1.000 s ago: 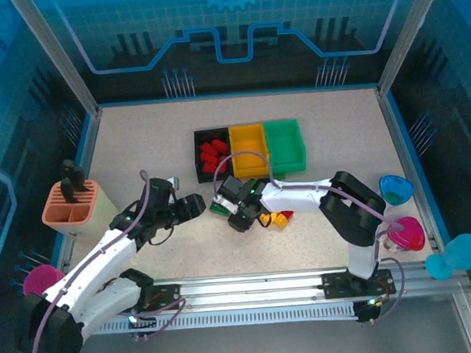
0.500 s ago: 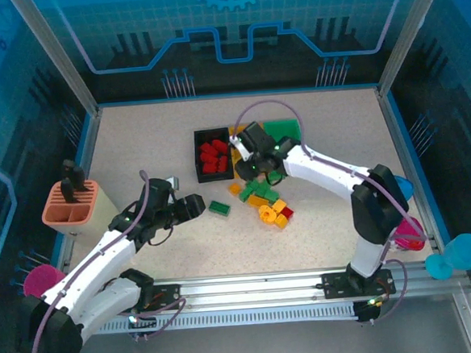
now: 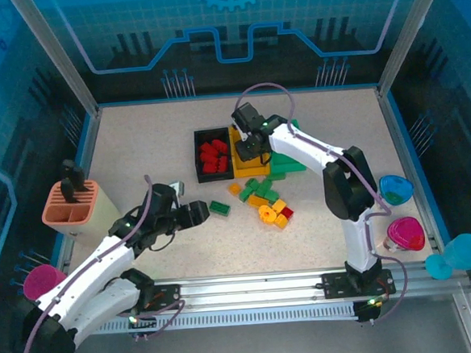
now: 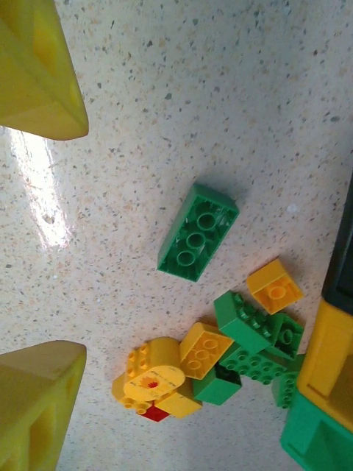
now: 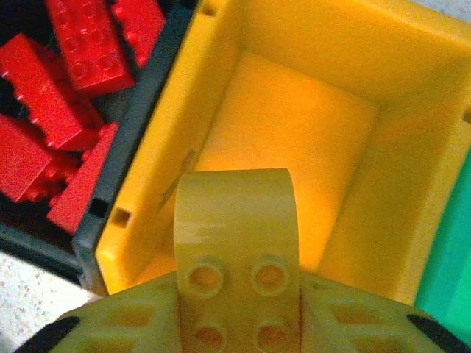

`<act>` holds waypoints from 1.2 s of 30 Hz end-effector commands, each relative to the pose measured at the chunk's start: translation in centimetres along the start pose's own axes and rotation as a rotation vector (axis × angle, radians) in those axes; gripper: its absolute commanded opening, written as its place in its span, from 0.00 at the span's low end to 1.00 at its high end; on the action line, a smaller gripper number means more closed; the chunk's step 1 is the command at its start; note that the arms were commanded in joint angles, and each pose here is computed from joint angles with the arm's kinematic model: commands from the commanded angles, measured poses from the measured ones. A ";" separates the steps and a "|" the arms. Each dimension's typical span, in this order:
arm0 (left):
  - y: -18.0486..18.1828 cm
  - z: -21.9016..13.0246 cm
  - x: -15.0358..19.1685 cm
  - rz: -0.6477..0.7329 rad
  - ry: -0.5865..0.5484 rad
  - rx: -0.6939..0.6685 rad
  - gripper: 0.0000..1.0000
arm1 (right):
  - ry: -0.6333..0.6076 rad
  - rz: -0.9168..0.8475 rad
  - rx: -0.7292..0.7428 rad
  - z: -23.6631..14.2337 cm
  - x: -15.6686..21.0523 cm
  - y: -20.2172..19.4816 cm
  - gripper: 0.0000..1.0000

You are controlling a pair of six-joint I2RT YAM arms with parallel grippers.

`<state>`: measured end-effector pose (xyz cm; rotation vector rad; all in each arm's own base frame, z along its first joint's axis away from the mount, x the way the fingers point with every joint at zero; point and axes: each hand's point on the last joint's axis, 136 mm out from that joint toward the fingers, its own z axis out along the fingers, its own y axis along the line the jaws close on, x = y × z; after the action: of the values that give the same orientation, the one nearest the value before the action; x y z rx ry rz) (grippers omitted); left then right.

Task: Sort the legos into containers by color

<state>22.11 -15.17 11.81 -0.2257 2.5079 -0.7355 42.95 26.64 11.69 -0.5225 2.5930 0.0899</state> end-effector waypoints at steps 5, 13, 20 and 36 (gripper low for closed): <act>-0.9 0.8 0.8 0.091 0.044 -0.045 0.74 | -0.072 0.035 0.001 -3.2 -0.4 -0.4 0.77; -1.7 3.4 0.3 0.180 0.123 -0.117 0.83 | -0.191 0.037 -0.086 -9.2 2.2 0.2 0.81; -1.6 6.7 -0.2 0.246 0.207 -0.220 0.84 | -0.243 0.052 -0.101 -12.3 6.2 -0.8 0.84; -0.4 10.7 -0.6 0.396 0.351 -0.416 0.87 | -0.280 0.138 -0.110 -13.4 11.1 -3.2 0.89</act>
<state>28.70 -20.85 4.63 0.2114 2.8611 -0.1840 29.06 17.87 18.10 -0.3820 2.3738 0.2921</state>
